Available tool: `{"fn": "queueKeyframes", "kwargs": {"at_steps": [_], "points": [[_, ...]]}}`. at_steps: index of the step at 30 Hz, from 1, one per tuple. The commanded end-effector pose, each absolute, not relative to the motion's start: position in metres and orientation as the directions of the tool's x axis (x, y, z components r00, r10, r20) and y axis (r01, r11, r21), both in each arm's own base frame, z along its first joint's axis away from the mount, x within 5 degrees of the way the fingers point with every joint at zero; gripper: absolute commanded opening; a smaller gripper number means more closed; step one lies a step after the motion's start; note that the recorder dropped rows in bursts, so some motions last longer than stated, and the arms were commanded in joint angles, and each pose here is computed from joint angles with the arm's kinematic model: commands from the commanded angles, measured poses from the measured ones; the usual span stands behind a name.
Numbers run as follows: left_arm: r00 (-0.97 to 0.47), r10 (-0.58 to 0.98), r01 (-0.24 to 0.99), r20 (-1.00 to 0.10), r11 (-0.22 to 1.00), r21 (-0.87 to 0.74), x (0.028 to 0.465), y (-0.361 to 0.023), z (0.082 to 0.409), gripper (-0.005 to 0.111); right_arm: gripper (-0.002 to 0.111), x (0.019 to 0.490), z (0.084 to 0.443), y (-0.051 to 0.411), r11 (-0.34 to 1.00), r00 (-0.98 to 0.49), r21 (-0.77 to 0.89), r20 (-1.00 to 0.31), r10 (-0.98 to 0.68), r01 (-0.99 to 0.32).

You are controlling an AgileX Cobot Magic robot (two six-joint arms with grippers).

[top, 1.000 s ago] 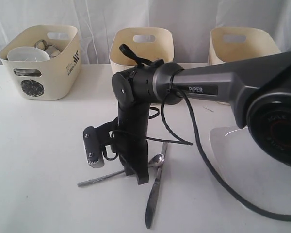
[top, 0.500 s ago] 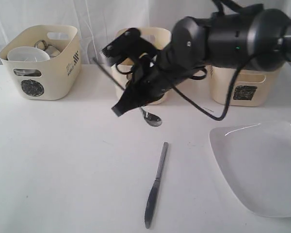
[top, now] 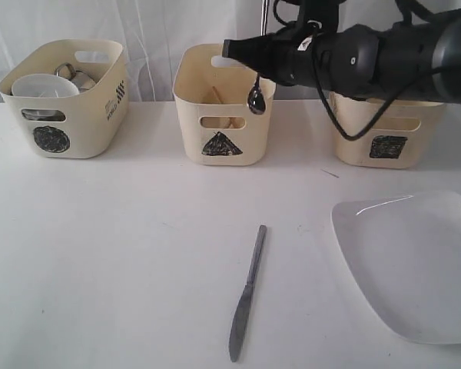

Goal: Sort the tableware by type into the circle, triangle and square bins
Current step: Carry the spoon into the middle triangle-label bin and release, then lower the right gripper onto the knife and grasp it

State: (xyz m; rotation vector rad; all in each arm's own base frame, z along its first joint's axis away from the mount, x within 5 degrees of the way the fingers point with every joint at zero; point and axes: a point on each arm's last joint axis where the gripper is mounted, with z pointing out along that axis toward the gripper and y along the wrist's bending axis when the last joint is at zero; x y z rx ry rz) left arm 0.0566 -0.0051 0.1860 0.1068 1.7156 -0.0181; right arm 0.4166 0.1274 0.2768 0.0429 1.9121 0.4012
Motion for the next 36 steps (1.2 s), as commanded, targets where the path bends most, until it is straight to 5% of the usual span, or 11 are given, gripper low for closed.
{"fn": "queueKeyframes", "kwargs": {"at_steps": [1, 12, 20, 24, 27, 32, 36], "points": [[-0.140, 0.050, 0.088, -0.989, 0.995, 0.037, 0.056, -0.006, 0.185, 0.000, 0.000, 0.447, 0.284, 0.128, 0.937, -0.328, 0.314, -0.911, 0.252, -0.155], [-0.140, 0.050, 0.088, -0.989, 0.995, 0.037, 0.056, -0.006, 0.185, 0.000, 0.001, 0.506, 0.252, 0.133, 0.956, -0.377, 0.232, -0.914, 0.151, -0.179], [-0.140, 0.050, 0.088, -0.989, 0.995, 0.037, 0.056, -0.006, 0.185, 0.000, 0.034, 0.512, 0.249, 0.136, 0.962, -0.405, 0.127, -0.914, 0.019, -0.241], [-0.140, 0.050, 0.088, -0.989, 0.995, 0.037, 0.056, -0.006, 0.185, 0.000, 0.037, 0.497, 0.255, 0.138, 0.950, -0.479, 0.024, -0.867, -0.136, -0.312], [-0.140, 0.050, 0.088, -0.989, 0.995, 0.037, 0.056, -0.006, 0.185, 0.000, 0.037, 0.468, 0.260, 0.143, 0.903, -0.556, -0.102, -0.757, -0.343, -0.418], [-0.140, 0.050, 0.088, -0.989, 0.995, 0.037, 0.056, -0.006, 0.185, 0.000, 0.037, 0.396, 0.251, 0.153, 0.769, -0.686, -0.133, -0.377, -0.623, -0.625], [-0.140, 0.050, 0.088, -0.989, 0.995, 0.037, 0.056, -0.006, 0.185, 0.000, 0.039, 0.337, 0.227, 0.165, 0.442, -0.456, -0.156, 0.073, -0.887, -0.883]]}}
